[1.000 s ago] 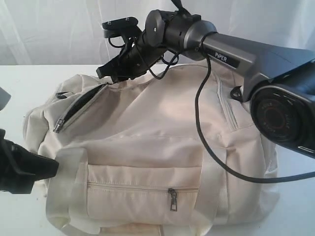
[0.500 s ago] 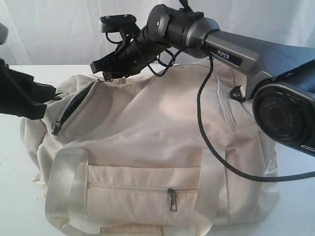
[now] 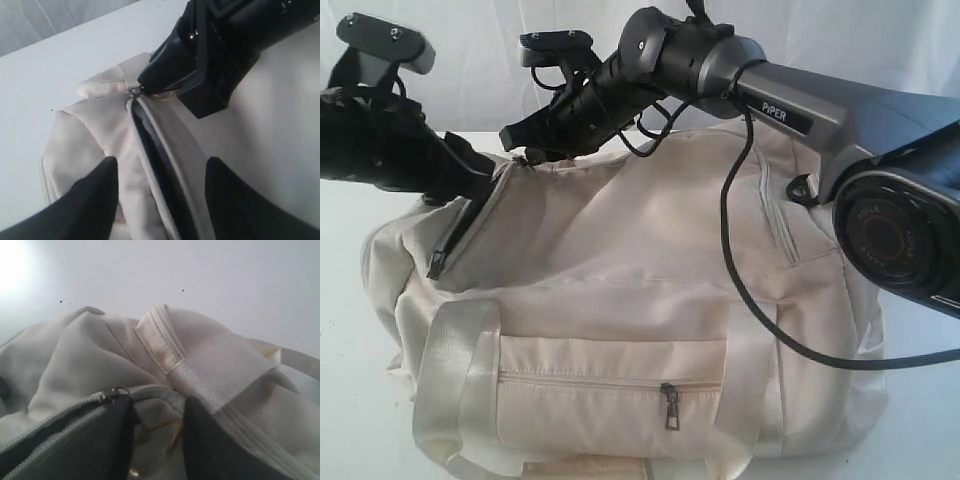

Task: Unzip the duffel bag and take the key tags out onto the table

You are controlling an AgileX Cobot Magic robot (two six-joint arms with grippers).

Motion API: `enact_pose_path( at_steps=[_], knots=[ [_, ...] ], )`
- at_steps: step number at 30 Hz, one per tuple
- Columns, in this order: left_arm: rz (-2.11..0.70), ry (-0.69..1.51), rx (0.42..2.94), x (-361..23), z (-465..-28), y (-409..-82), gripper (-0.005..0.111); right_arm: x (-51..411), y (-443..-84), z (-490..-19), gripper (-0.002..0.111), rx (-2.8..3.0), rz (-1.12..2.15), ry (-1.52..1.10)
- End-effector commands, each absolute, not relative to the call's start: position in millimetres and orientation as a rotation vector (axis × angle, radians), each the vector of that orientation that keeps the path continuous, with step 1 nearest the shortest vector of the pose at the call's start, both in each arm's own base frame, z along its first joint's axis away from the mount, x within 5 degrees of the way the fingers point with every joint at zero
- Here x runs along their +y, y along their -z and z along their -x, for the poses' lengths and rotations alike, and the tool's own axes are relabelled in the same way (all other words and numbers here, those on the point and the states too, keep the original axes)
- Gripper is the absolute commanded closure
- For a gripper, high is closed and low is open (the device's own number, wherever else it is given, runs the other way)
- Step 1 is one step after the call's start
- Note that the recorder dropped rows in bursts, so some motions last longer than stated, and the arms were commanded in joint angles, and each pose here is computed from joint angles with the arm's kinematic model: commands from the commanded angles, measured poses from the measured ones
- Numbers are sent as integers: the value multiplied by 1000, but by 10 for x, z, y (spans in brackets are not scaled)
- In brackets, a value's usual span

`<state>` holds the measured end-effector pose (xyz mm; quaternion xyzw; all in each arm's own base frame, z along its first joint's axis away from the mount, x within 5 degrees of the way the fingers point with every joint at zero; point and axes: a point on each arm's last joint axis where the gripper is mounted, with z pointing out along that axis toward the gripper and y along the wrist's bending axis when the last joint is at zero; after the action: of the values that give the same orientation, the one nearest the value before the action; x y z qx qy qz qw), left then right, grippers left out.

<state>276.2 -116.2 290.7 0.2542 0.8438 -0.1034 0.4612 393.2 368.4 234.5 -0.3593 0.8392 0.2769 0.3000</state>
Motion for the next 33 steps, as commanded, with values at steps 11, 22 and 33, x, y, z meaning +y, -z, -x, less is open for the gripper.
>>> enact_pose_path(
  at_steps=[11, 22, 33],
  knots=[
    [-660, 269, 2206, -1271, -2975, -2525, 53, 3647, -2417, -3950, 108, 2206, 960, -725],
    [-662, 271, 2209, -1272, -2972, -2523, 107, 3612, -2447, -3956, 108, 2090, 1150, -634],
    [-666, 274, 2214, -1273, -2968, -2519, 107, 3449, -2798, -3970, 93, 1959, 1233, -436]
  ],
)
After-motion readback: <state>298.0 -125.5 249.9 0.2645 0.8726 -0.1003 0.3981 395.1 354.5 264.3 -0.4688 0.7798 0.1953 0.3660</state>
